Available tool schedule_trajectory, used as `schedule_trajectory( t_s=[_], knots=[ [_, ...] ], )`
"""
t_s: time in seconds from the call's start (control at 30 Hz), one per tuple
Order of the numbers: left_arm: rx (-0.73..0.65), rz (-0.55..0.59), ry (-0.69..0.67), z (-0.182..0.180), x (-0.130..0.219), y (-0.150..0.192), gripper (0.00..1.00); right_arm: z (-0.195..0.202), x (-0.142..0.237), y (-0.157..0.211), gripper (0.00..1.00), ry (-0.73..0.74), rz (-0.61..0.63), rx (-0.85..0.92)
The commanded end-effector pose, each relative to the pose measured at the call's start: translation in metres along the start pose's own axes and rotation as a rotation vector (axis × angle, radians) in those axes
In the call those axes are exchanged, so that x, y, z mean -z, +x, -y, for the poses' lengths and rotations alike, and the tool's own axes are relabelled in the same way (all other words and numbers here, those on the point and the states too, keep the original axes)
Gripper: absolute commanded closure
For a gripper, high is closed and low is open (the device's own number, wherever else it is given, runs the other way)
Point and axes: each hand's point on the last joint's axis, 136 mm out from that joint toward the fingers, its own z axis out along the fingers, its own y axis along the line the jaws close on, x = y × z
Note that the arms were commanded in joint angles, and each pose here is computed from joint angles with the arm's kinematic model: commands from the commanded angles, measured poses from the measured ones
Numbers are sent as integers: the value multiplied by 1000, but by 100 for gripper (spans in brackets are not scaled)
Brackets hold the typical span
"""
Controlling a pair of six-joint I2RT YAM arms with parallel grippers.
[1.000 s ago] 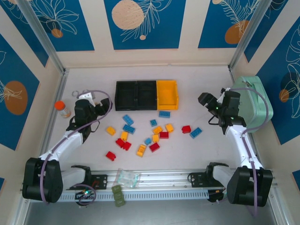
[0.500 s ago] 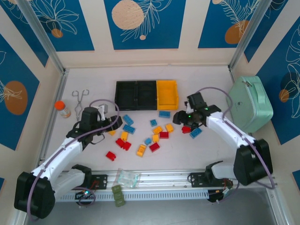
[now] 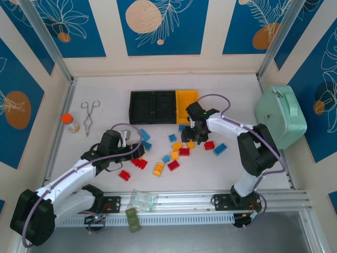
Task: Sort the legos into containers by color
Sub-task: Pick up the lego from the center of the table, then place the lego in the container.
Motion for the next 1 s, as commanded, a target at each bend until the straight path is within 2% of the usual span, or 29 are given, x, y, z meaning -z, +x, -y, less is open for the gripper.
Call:
schedule_trajectory(
  t_s=[0.0, 0.1, 0.2, 0.3, 0.5, 0.67, 0.97],
  knots=[
    [3, 15, -11, 0, -2, -3, 28, 0, -5, 3, 45, 28, -35, 22],
    [4, 9, -12, -1, -3, -2, 28, 2, -9, 3, 50, 41, -42, 22],
    [7, 8, -14, -2, -5, -2, 28, 1, -7, 2, 65, 36, -37, 25],
    [13, 11, -4, 1, -6, -3, 28, -2, 5, -3, 73, 41, -19, 35],
    [6, 22, 32, 13, -7, -9, 28, -12, 45, -31, 73, 20, 80, 35],
    [-8, 24, 54, 24, -7, -11, 28, -18, 65, -69, 73, 11, 146, 13],
    [-16, 26, 56, 30, -8, -9, 29, -6, 56, -138, 73, 51, 180, -86]
  ],
)
